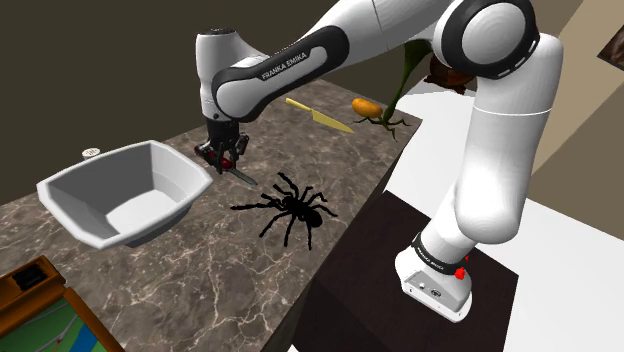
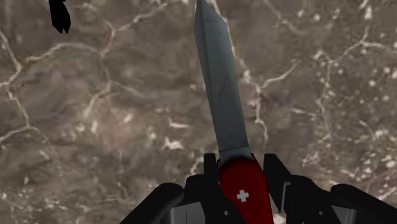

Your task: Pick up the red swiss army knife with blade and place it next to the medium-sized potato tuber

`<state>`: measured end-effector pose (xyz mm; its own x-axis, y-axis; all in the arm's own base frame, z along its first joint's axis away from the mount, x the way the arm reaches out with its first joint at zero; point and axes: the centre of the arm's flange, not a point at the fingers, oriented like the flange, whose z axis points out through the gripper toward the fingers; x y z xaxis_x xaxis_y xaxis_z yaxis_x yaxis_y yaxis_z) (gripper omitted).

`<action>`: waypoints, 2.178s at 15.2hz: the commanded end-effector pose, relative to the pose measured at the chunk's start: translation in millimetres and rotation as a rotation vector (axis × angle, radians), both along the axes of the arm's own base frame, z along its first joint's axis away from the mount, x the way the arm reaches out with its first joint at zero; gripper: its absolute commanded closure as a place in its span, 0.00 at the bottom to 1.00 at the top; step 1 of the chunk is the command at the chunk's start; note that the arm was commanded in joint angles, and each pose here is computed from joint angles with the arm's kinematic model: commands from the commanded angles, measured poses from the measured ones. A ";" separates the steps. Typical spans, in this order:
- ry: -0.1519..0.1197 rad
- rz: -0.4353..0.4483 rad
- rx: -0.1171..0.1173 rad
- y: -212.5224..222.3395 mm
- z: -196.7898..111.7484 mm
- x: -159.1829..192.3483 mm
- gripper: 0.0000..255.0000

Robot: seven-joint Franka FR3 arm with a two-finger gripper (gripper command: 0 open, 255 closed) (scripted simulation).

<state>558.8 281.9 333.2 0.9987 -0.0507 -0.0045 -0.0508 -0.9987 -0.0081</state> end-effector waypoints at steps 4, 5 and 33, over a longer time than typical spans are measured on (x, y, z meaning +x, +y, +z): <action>0.002 0.001 0.000 0.7 22.9 -0.5 1.00; 0.002 0.001 0.000 0.7 28.2 -0.5 1.00; 0.002 0.001 0.000 -89.4 136.2 -21.1 1.00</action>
